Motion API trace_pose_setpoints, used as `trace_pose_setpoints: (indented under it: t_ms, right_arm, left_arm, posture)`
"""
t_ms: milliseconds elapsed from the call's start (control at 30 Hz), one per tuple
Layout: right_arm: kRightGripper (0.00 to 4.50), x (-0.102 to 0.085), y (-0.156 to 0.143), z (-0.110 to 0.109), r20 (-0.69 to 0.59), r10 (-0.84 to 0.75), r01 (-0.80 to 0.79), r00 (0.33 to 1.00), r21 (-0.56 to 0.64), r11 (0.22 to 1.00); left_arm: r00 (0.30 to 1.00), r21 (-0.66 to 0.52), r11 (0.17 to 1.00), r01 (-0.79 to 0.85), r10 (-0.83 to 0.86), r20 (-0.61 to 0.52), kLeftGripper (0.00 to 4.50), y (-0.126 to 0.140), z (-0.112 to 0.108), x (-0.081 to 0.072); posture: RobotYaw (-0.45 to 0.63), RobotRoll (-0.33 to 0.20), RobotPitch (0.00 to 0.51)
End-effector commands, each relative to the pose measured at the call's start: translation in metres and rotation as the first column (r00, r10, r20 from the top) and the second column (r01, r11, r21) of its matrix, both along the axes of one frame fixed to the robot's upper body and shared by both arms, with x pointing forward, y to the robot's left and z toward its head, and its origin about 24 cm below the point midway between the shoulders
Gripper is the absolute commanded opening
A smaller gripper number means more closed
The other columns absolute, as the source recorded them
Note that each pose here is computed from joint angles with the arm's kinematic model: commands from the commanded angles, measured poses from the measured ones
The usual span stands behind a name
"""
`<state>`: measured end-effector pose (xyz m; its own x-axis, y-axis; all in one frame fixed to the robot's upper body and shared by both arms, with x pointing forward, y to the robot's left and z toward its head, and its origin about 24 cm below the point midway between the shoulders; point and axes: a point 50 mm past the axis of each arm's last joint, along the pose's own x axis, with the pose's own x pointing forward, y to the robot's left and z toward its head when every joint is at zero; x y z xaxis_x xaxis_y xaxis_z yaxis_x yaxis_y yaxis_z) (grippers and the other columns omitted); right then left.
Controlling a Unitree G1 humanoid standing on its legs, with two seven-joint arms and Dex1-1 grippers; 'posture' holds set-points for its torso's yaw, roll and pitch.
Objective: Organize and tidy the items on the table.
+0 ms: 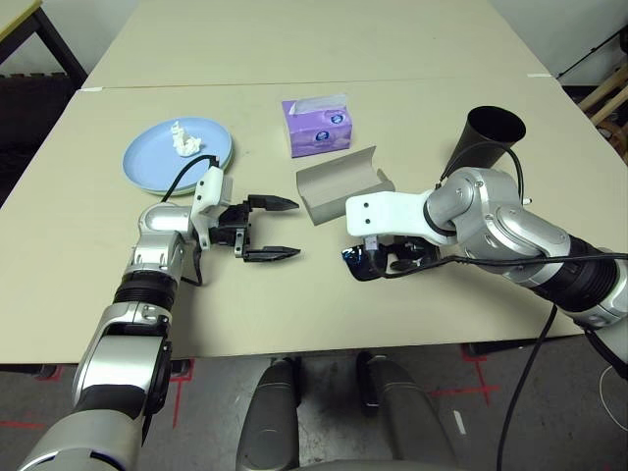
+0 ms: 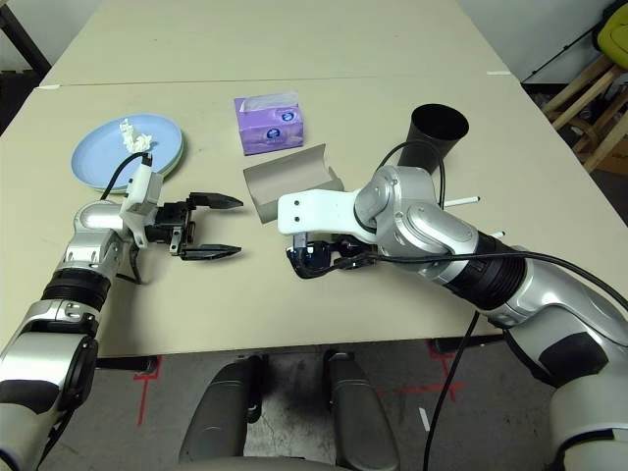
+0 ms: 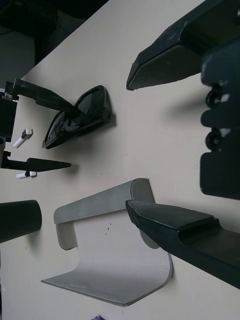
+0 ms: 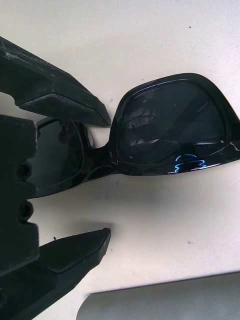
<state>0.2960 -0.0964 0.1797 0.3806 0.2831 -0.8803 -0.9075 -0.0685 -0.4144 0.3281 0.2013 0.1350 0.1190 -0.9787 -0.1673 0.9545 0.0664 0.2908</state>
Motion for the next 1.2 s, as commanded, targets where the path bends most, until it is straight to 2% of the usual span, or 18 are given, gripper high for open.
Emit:
trace_pose_setpoints:
  t_ms: [33,233,567,667,700,767,1200]
  right_arm:
    - [3.87,0.000,-0.002,0.001,0.000,-0.013,0.013,1.000,0.007,1.000]
    - [1.69,0.000,-0.003,0.001,-0.004,-0.010,0.010,1.000,0.008,1.000]
    - [1.56,0.003,-0.003,0.012,0.018,0.004,-0.004,1.000,0.015,1.000]
    - [1.14,0.003,-0.006,0.019,0.019,0.012,-0.012,1.000,0.018,1.000]
    - [0.78,0.003,-0.007,0.023,0.015,0.015,-0.015,1.000,0.024,1.000]
    - [0.39,0.004,-0.010,0.031,0.010,0.019,-0.020,1.000,0.034,0.999]
    - [0.36,0.007,-0.019,0.065,0.035,0.083,-0.084,0.996,0.046,0.995]
  left_arm:
    - [1.000,0.040,0.999,0.019,-0.018,-0.008,4.50,0.000,-0.004,-0.003]
    - [1.000,0.040,0.999,0.018,-0.018,-0.008,4.50,0.000,-0.004,-0.003]
    - [1.000,0.042,0.999,0.019,-0.019,-0.011,4.50,0.000,-0.004,-0.003]
    - [1.000,0.042,0.999,0.020,-0.020,-0.013,4.50,0.000,-0.004,-0.003]
    - [1.000,0.042,0.999,0.020,-0.020,-0.013,4.50,-0.001,-0.005,-0.003]
    - [1.000,0.043,0.999,0.020,-0.020,-0.014,4.50,-0.001,-0.005,-0.002]
    - [1.000,0.052,0.998,0.021,-0.020,-0.017,4.50,-0.001,-0.004,-0.001]
  posture:
    - [0.13,0.000,0.218]
    - [0.13,0.000,0.216]
    - [0.12,0.000,0.209]
    - [0.12,0.000,0.208]
    - [0.12,0.000,0.206]
    - [0.12,0.000,0.204]
    - [0.11,0.000,0.195]
